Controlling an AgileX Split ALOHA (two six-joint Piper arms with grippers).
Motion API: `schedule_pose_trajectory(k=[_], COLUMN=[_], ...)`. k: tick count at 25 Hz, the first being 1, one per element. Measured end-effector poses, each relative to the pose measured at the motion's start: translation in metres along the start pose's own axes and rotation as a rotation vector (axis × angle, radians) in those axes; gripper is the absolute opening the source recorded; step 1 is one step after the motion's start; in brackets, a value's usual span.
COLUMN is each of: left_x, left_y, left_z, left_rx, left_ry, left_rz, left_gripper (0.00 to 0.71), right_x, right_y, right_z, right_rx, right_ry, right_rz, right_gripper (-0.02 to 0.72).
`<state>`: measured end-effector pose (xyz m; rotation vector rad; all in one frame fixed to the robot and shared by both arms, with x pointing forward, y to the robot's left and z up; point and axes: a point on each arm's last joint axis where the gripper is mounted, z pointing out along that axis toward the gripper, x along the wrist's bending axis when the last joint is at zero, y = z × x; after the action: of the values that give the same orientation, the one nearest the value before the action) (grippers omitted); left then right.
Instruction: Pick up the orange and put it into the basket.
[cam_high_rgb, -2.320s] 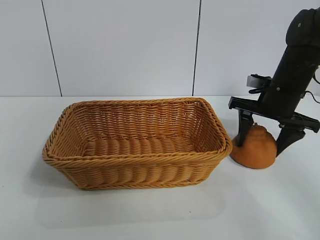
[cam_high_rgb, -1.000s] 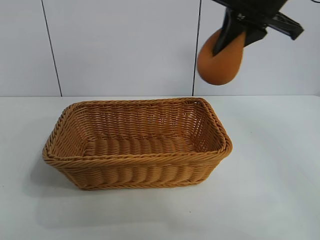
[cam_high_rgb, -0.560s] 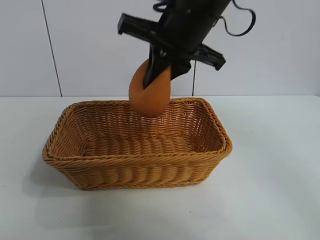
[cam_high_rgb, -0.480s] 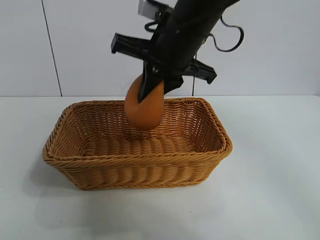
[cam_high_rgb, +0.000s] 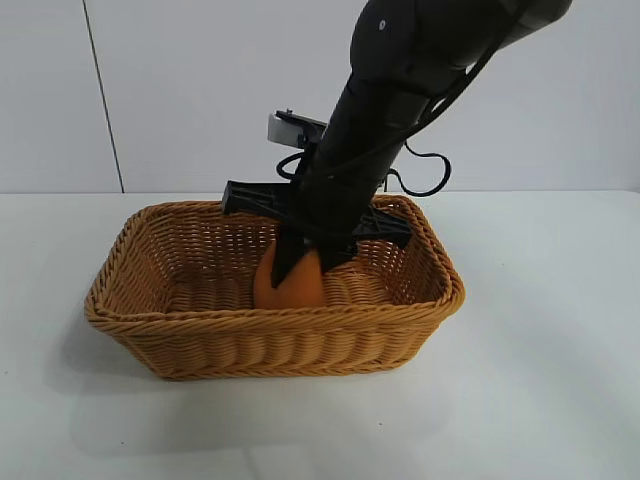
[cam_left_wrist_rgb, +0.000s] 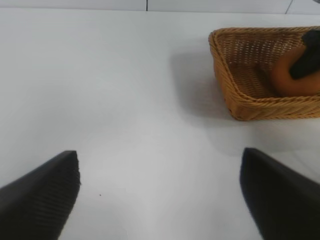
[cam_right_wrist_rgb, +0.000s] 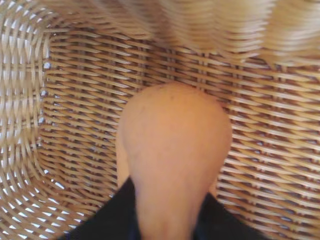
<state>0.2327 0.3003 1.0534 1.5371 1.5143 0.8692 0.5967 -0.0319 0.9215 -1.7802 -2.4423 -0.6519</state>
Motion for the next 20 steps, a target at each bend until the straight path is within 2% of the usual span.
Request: schedule_pose_trajectory(k=[2,4,5,8,13,15,17,20], left_x=[0.0,0.0,0.0,0.0,0.0,0.0,0.0,0.0], left_y=[0.0,0.0,0.0,0.0,0.0,0.0,0.0,0.0], left_z=[0.0,0.0,0.0,0.0,0.0,0.0,0.0,0.0], left_rx=[0.0,0.0,0.0,0.0,0.0,0.0,0.0,0.0], left_ry=[0.0,0.0,0.0,0.0,0.0,0.0,0.0,0.0], left_rz=[0.0,0.0,0.0,0.0,0.0,0.0,0.0,0.0], left_gripper=[0.62,0.62,0.62,0.62,0.62,0.62,0.62,0.62], right_x=[0.002,0.004,0.006,0.012,0.027,0.03,0.03,0.022], right_y=[0.003,0.007,0.009,0.018,0.042,0.05,0.058,0.066], right_z=[-0.003,-0.007,-0.01,-0.022,-0.066,-0.086,-0.103,-0.118], right_rx=[-0.006,-0.008,-0.001,0.021,0.024,0.021,0.001,-0.032], right_ry=[0.005,0.01,0.014,0.015,-0.01,-0.045,-0.105,-0.172], right_rz=[-0.002,-0.007,-0.01,-0.036,-0.11,-0.131,-0.14,-0.124], right_gripper=[0.462,0.578,0.613,0.65,0.659,0.661,0.661,0.661])
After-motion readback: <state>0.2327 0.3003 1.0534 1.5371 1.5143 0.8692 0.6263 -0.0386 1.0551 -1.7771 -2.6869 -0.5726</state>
